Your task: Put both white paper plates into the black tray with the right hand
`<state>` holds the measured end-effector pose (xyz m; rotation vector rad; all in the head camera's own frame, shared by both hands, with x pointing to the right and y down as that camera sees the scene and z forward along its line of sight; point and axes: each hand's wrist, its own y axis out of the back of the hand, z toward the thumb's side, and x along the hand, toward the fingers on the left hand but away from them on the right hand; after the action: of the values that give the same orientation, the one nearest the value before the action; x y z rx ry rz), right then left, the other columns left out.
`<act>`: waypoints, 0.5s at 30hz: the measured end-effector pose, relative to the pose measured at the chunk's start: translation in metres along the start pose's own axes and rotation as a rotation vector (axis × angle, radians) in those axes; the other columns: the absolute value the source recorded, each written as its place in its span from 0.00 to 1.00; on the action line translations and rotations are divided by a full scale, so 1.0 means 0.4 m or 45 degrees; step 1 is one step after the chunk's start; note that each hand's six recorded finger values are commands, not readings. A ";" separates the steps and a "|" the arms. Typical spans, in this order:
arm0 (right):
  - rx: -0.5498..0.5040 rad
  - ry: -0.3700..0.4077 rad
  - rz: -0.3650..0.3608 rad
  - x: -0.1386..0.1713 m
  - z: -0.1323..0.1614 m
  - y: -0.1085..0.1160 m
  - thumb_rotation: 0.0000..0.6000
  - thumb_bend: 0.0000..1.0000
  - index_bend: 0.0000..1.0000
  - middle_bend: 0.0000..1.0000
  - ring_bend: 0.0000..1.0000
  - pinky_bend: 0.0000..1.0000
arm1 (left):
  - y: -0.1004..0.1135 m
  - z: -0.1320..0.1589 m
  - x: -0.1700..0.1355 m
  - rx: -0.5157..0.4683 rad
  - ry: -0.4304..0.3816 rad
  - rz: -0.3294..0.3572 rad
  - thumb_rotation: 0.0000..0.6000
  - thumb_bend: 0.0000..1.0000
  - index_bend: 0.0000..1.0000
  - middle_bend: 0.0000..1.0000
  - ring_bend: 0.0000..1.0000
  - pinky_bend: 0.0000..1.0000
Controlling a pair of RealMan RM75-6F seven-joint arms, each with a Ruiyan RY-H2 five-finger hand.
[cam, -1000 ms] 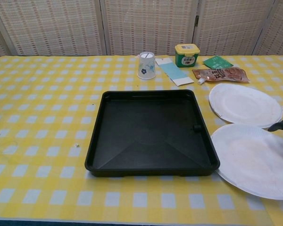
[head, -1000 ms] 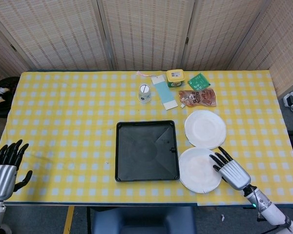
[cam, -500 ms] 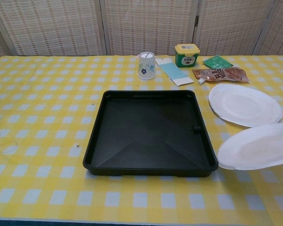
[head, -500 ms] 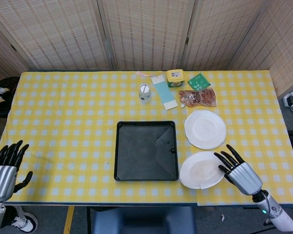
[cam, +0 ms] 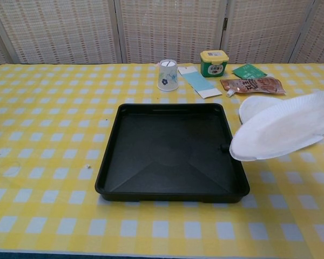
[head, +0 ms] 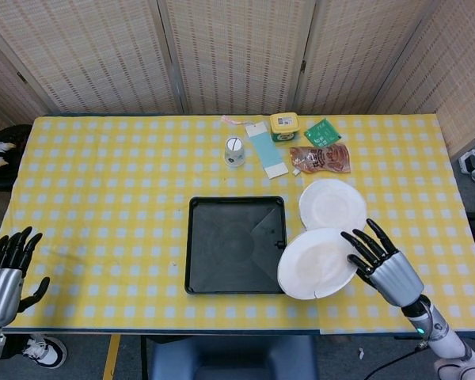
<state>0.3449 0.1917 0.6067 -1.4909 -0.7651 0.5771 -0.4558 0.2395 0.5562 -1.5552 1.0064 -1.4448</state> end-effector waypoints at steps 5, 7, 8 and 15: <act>-0.028 0.057 -0.005 -0.086 0.029 -0.036 1.00 0.54 0.66 0.25 0.24 0.00 | 0.001 -0.005 0.002 -0.007 0.008 -0.005 1.00 0.39 0.00 0.00 0.00 0.00; -0.043 0.081 0.007 -0.120 0.046 -0.057 1.00 0.53 0.67 0.25 0.24 0.00 | 0.003 -0.007 0.002 -0.007 0.013 0.000 1.00 0.39 0.00 0.00 0.00 0.00; -0.048 0.092 0.015 -0.135 0.054 -0.067 1.00 0.53 0.67 0.25 0.24 0.00 | 0.005 -0.008 0.002 -0.008 0.015 0.001 1.00 0.39 0.00 0.00 0.00 0.00; -0.076 0.173 0.078 -0.241 0.125 -0.149 1.00 0.54 0.66 0.25 0.24 0.00 | 0.006 -0.015 0.005 -0.021 0.022 -0.004 1.00 0.39 0.00 0.00 0.00 0.00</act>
<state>0.2379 0.1502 0.6530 -1.5957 -0.6373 0.4968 -0.4619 0.2364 0.5550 -1.5594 1.0287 -1.4579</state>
